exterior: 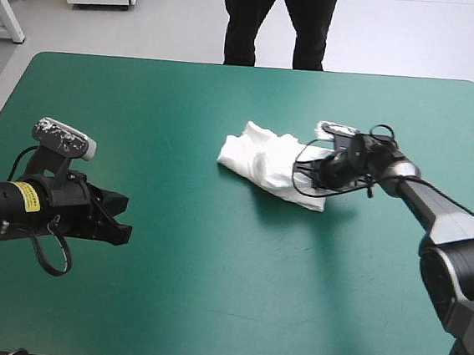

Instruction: Fold the cloth

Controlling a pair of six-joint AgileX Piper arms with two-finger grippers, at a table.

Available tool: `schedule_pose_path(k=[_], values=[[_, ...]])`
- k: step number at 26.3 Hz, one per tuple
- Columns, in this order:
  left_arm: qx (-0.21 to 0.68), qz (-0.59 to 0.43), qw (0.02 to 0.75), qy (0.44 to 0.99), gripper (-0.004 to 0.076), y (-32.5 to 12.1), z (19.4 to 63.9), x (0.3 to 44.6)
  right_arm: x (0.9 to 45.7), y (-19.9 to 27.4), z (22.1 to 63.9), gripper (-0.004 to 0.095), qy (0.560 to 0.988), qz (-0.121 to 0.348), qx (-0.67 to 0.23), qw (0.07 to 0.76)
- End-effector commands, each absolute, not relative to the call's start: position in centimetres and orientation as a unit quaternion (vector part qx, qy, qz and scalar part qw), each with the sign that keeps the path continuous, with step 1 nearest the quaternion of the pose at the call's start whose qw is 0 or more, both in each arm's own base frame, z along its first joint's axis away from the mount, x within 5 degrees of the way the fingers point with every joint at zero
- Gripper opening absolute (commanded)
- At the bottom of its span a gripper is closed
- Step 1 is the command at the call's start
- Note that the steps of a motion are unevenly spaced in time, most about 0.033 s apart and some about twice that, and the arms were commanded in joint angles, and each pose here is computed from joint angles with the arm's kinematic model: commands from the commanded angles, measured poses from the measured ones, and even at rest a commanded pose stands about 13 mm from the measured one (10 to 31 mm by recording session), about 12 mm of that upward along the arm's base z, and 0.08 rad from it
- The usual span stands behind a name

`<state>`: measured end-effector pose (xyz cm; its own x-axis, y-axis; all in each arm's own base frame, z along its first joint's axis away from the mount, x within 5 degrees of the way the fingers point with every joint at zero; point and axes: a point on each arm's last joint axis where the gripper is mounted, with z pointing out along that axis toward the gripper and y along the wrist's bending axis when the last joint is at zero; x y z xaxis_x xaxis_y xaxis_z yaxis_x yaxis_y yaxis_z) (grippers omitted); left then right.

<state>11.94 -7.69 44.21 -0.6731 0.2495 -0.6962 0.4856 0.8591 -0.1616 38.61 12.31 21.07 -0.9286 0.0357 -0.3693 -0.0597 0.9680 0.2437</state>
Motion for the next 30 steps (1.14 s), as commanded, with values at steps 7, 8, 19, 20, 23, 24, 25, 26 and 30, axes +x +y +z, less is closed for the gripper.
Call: schedule_pose_path(k=[7,8,19,20,23,24,25,26,30], values=[[0.205,-0.173,0.363,0.892,-0.0009,-7.5,45.0,11.5,31.8,-5.6,24.7,-0.0017,0.972,0.01,0.089,0.217],[0.205,-0.174,0.366,0.891,-0.0009,-7.5,45.0,11.5,31.3,-6.5,24.9,-0.0017,0.972,0.001,0.095,0.216],[0.203,-0.176,0.375,0.887,-0.0009,-7.5,45.2,11.7,26.0,-15.1,24.5,-0.0017,0.94,-0.023,0.261,0.218],[0.203,-0.177,0.376,0.887,-0.0009,-7.5,45.2,11.7,26.0,-15.1,24.5,-0.0017,0.94,-0.023,0.263,0.218],[0.202,-0.177,0.38,0.885,-0.0009,-7.6,45.2,11.7,25.9,-15.2,24.5,-0.0006,0.942,-0.027,0.258,0.215],[0.202,-0.176,0.381,0.885,-0.0009,-7.5,45.2,11.7,25.9,-15.1,24.5,0.0021,0.944,-0.028,0.25,0.214],[0.202,-0.177,0.382,0.884,-0.0009,-7.6,45.3,11.8,25.9,-15.1,24.5,0.0055,0.944,-0.029,0.248,0.214],[0.201,-0.177,0.385,0.883,-0.0009,-7.6,45.3,11.8,25.9,-15.2,24.5,0.0112,0.944,-0.03,0.248,0.214],[0.201,-0.178,0.386,0.883,-0.0009,-7.6,45.3,11.8,25.8,-15.0,24.5,0.0444,0.941,-0.018,0.268,0.206]])
